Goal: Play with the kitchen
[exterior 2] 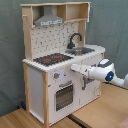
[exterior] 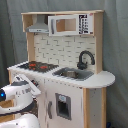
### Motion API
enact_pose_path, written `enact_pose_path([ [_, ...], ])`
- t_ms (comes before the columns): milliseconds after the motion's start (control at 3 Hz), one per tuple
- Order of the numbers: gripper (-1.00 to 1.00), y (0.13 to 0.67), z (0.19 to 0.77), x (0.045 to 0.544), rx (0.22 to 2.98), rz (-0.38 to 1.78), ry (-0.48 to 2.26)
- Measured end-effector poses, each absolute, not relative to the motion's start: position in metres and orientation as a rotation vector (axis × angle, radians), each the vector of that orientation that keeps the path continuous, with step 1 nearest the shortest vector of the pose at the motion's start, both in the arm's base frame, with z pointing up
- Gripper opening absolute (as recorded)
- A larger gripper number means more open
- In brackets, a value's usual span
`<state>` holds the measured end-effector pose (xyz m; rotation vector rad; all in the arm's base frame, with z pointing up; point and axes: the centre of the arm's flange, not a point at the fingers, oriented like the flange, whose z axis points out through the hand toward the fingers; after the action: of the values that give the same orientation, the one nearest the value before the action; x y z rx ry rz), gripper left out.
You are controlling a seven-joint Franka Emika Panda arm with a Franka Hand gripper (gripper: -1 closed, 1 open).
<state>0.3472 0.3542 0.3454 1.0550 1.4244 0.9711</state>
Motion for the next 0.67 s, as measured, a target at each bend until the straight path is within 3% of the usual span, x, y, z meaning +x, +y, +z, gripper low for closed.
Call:
enact_pose_path([
  [667, -1.00, 0.3531, 0.3455, 0.3466, 1.223, 1.129, 1.342],
])
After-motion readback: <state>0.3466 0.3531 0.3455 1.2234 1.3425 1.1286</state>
